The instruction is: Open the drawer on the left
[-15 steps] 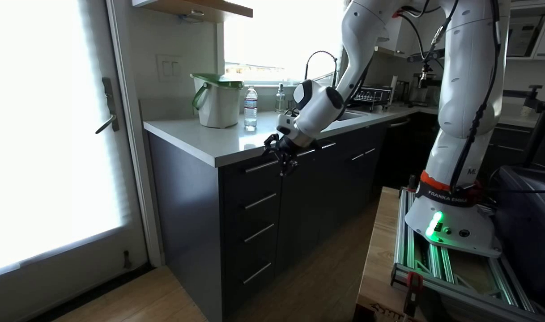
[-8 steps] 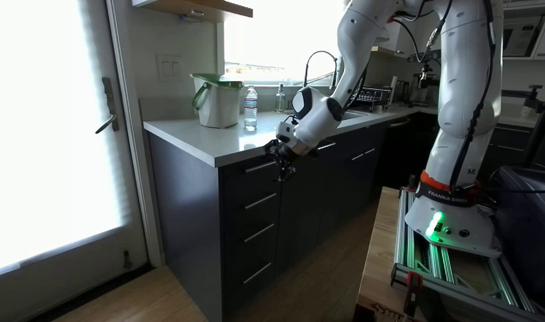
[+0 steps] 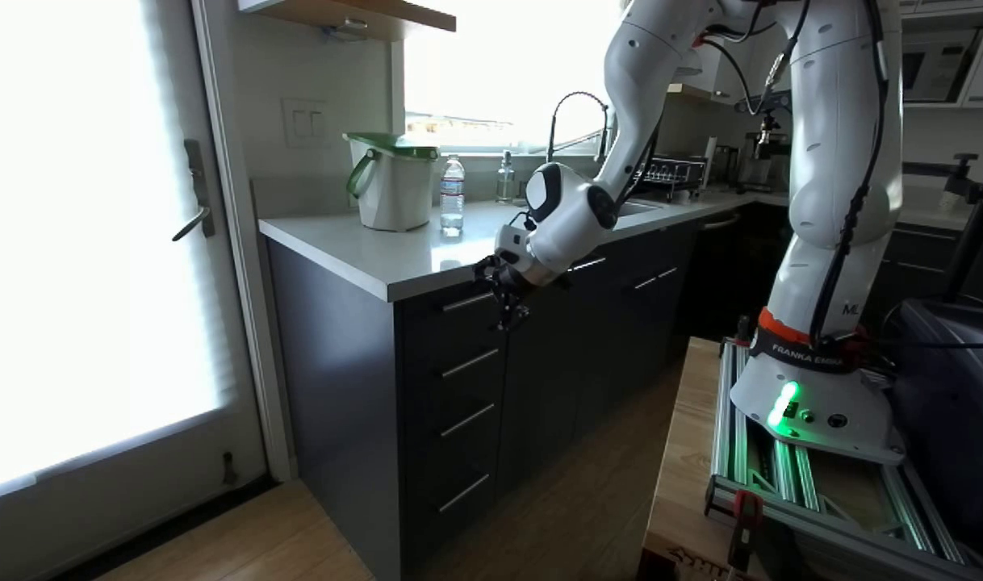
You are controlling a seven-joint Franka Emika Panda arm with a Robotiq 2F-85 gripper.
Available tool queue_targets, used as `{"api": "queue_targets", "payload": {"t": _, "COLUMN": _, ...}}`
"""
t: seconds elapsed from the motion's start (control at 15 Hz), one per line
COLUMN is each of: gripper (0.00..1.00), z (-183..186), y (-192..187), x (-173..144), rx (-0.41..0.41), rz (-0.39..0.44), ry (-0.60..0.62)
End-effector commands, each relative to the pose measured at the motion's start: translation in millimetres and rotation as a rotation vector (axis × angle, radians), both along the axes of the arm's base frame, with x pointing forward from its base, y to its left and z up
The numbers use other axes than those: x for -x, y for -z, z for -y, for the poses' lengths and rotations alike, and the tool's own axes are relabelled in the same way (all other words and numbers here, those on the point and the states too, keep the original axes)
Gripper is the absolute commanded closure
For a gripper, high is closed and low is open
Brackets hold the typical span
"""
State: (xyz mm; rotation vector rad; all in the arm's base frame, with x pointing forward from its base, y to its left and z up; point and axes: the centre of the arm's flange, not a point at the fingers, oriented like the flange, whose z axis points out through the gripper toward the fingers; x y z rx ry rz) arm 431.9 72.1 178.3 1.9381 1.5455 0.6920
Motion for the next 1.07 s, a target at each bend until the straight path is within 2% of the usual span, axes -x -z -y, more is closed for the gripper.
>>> {"api": "queue_targets", "payload": {"t": 0.0, "gripper": 0.0, "z": 13, "y": 17, "x": -4, "rx": -0.01, "rz": -0.008, "ry": 0.007}}
{"api": "queue_targets", "payload": {"t": 0.33, "gripper": 0.0, "z": 15, "y": 16, "x": -20, "rx": -0.009, "rz": -0.013, "ry": 0.004}}
{"api": "queue_targets", "payload": {"t": 0.4, "gripper": 0.25, "z": 17, "y": 17, "x": -22, "rx": -0.008, "rz": -0.018, "ry": 0.002}}
{"api": "queue_targets", "payload": {"t": 0.47, "gripper": 0.26, "z": 17, "y": 18, "x": -24, "rx": -0.008, "rz": -0.027, "ry": -0.002}}
{"api": "queue_targets", "payload": {"t": 1.0, "gripper": 0.86, "z": 22, "y": 19, "x": -32, "rx": 0.01, "rz": -0.032, "ry": -0.033}}
